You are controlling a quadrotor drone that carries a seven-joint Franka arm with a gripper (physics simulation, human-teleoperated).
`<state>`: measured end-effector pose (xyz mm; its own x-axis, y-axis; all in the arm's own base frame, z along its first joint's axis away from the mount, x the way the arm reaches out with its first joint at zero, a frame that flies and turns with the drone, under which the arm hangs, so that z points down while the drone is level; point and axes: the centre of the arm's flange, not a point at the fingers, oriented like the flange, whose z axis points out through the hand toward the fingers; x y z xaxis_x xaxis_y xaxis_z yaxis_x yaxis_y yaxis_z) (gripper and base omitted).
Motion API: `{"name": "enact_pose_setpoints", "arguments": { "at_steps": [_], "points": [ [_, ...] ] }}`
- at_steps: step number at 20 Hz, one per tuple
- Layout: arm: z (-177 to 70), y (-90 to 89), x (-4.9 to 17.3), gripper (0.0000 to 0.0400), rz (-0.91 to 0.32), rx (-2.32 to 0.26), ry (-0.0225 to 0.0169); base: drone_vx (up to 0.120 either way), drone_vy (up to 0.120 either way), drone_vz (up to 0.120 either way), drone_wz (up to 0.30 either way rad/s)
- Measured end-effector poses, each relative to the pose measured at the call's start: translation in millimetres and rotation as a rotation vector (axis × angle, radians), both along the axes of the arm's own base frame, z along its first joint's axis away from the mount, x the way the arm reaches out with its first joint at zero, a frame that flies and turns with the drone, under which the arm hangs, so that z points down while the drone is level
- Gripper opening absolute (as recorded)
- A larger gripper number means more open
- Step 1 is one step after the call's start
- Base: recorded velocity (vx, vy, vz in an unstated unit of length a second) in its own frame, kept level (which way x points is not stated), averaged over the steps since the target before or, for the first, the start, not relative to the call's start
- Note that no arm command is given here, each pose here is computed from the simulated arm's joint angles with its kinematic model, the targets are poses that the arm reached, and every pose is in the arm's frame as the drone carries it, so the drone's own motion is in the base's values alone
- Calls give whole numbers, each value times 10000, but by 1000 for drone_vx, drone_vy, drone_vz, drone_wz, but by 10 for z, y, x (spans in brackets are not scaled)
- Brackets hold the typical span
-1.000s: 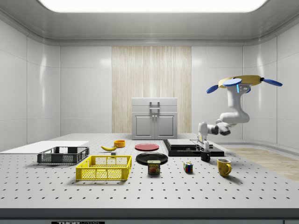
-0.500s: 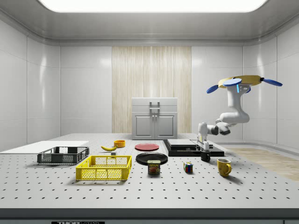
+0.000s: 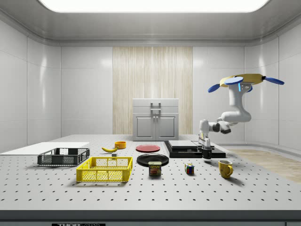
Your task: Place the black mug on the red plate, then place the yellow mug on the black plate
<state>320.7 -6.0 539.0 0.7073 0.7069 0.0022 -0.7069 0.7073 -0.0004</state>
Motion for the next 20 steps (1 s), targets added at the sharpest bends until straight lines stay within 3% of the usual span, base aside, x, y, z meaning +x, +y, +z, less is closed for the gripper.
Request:
{"name": "enact_pose_setpoints", "arguments": {
  "at_steps": [5, 20],
  "points": [
    [-151, 0, 0, 111, -1, 1, 1, 56, -56, 104, 0],
    [-240, -1, 1, 110, -1, 2, 2, 120, -120, 0, 0]
  ]
}}
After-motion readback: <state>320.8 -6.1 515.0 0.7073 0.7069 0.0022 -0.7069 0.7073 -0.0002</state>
